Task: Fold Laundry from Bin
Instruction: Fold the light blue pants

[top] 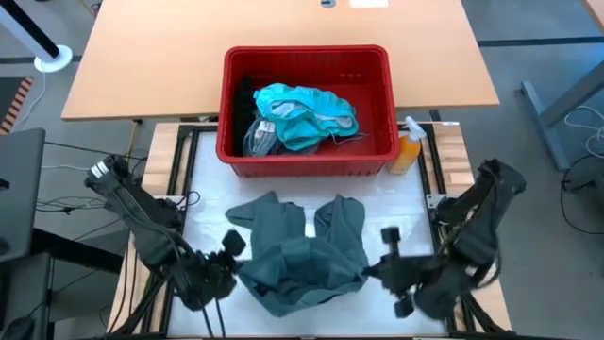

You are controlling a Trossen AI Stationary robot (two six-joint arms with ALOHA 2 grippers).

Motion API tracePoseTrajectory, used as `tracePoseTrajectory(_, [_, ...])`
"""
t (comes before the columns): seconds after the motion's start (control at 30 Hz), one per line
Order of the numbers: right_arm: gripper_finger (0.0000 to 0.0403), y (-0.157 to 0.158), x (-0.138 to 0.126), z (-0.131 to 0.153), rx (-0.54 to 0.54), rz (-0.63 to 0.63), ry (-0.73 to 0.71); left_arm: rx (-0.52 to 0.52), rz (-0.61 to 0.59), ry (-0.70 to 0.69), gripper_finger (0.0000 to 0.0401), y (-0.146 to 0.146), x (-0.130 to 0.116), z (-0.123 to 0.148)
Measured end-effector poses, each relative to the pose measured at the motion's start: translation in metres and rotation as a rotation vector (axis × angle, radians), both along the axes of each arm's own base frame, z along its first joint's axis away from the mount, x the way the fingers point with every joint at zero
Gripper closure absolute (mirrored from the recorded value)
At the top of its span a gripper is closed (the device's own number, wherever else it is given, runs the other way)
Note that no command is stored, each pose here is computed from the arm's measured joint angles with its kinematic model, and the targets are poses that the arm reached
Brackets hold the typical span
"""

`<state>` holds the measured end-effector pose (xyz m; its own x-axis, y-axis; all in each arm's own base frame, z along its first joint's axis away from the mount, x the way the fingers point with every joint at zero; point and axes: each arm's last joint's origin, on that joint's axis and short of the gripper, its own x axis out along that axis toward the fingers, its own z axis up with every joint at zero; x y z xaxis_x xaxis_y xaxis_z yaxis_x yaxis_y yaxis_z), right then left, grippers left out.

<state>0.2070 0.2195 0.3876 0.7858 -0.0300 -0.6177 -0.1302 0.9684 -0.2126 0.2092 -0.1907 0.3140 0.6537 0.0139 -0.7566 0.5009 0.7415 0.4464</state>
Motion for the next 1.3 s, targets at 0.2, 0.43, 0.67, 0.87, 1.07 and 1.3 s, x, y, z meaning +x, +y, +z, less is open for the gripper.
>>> tracePoseTrajectory(0.2, [0.0386, -0.015, 0.030, -0.034, 0.009, -0.146, 0.104, -0.097, 0.141, 0.076, 0.0401, 0.012, 0.007, -0.031])
tracePoseTrajectory(0.43, [0.0386, -0.004, 0.046, -0.051, 0.079, -0.039, 0.198, -0.090, 0.152, 0.100, 0.0401, 0.012, 0.005, -0.036])
tracePoseTrajectory(0.67, [0.0386, 0.020, 0.032, -0.048, -0.026, 0.097, 0.115, 0.066, -0.008, 0.035, 0.0400, -0.005, -0.010, -0.035])
tracePoseTrajectory(0.87, [0.0382, -0.014, 0.045, -0.036, -0.075, -0.085, 0.047, 0.057, 0.038, 0.061, 0.0400, 0.010, 0.004, -0.035])
tracePoseTrajectory(1.07, [0.0384, -0.063, 0.058, -0.067, 0.041, -0.305, 0.331, -0.107, 0.123, 0.187, 0.0400, 0.020, 0.008, -0.039])
tracePoseTrajectory(1.3, [0.0380, -0.067, 0.062, -0.113, 0.330, -0.295, 0.526, -0.194, 0.173, 0.225, 0.0399, 0.013, 0.002, -0.040])
